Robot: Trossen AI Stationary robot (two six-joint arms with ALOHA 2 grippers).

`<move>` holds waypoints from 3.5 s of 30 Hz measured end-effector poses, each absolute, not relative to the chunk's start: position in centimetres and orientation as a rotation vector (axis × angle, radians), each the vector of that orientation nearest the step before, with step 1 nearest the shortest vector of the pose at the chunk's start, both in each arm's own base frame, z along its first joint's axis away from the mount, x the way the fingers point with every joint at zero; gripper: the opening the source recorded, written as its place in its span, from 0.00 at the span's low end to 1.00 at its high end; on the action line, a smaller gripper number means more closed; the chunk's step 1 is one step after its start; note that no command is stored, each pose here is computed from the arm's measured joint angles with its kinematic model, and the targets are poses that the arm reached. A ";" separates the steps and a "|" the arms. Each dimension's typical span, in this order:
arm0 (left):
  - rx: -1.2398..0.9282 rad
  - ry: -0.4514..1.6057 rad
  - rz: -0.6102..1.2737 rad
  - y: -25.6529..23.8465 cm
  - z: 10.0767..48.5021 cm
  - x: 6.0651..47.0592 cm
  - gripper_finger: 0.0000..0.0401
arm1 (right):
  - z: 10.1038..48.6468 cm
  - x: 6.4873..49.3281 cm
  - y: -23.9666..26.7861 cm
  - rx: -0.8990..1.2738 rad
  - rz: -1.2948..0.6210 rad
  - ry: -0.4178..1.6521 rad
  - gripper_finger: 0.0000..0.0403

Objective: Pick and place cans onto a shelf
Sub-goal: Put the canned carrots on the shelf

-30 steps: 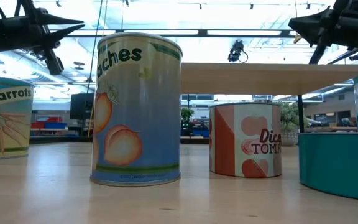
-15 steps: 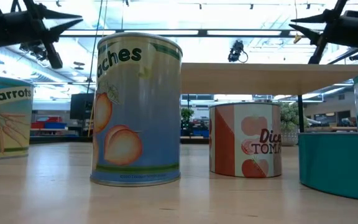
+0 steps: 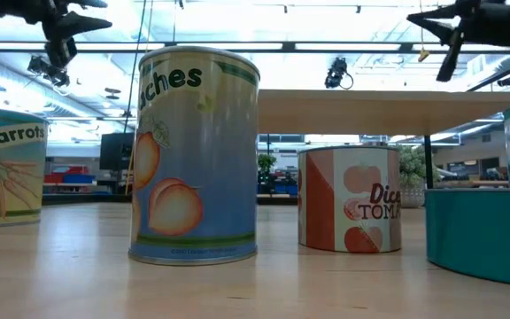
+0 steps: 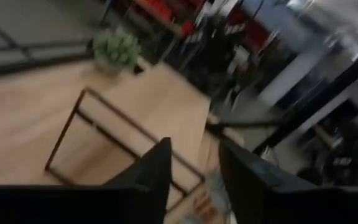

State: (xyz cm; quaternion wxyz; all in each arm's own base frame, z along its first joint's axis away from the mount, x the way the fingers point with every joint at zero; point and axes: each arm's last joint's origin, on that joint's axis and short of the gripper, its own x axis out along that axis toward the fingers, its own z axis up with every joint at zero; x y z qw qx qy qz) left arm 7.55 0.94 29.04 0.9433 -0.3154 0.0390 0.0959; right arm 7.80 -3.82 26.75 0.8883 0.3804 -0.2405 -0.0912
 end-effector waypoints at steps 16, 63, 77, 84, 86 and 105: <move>-0.703 0.661 0.041 0.1 31.0 12.6 0.52 | 33.5 9.9 -3.9 0.588 -0.248 0.086 0.01; -0.505 1.332 0.287 -8.9 27.1 17.0 0.96 | 33.8 15.3 -2.4 0.404 -0.249 0.311 0.01; -0.532 1.368 0.251 -9.2 24.2 17.1 0.99 | 33.8 15.3 -2.4 0.405 -0.248 0.312 0.01; -0.476 1.378 0.220 -9.4 23.8 17.4 0.99 | 33.8 15.3 -2.4 0.405 -0.248 0.312 0.01; -0.453 1.388 0.214 -9.5 23.5 17.6 0.99 | 33.8 15.3 -2.4 0.404 -0.248 0.312 0.01; -0.381 1.389 0.250 -10.9 20.2 20.7 0.99 | 33.9 15.3 -2.4 0.404 -0.246 0.304 0.01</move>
